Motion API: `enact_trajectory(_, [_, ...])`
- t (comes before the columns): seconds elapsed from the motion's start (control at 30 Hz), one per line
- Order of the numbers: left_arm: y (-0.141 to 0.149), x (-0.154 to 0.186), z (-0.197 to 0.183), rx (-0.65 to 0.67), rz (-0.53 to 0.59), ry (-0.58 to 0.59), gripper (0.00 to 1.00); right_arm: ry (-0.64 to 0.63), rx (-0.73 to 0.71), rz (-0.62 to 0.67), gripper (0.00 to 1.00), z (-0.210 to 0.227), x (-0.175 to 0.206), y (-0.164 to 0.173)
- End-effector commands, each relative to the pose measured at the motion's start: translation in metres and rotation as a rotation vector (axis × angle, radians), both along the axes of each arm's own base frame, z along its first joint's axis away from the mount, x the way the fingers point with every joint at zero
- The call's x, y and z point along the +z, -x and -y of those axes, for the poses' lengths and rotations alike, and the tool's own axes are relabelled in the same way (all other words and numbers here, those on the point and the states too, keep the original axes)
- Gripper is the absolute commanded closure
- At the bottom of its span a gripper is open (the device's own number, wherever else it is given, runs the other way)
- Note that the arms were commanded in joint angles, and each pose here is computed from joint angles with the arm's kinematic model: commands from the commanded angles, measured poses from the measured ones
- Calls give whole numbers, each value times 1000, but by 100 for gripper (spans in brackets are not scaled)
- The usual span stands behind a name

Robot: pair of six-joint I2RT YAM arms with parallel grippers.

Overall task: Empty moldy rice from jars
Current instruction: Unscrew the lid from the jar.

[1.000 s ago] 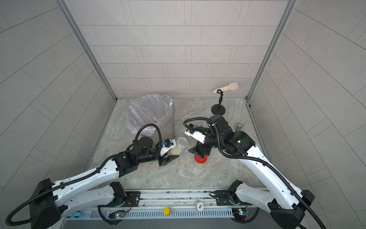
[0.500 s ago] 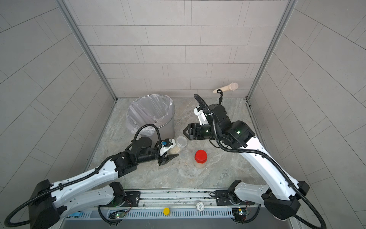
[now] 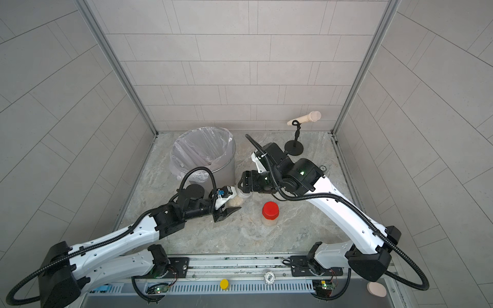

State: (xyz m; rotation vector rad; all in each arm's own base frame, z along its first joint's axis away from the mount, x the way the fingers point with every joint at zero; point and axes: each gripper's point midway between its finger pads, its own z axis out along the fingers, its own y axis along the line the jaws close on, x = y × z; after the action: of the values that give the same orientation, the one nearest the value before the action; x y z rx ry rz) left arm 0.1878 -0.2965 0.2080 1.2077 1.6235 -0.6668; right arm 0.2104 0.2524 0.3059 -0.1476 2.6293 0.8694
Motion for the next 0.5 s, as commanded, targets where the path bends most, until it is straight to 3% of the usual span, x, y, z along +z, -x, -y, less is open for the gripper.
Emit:
enact_trajectory(0.0, [-3, 10, 1, -4, 51, 29, 69, 9, -5, 12, 20, 3, 5, 2])
enact_trajectory(0.47, [-3, 7, -1, 4, 54, 28, 69, 28, 38, -10, 24, -9, -2, 6])
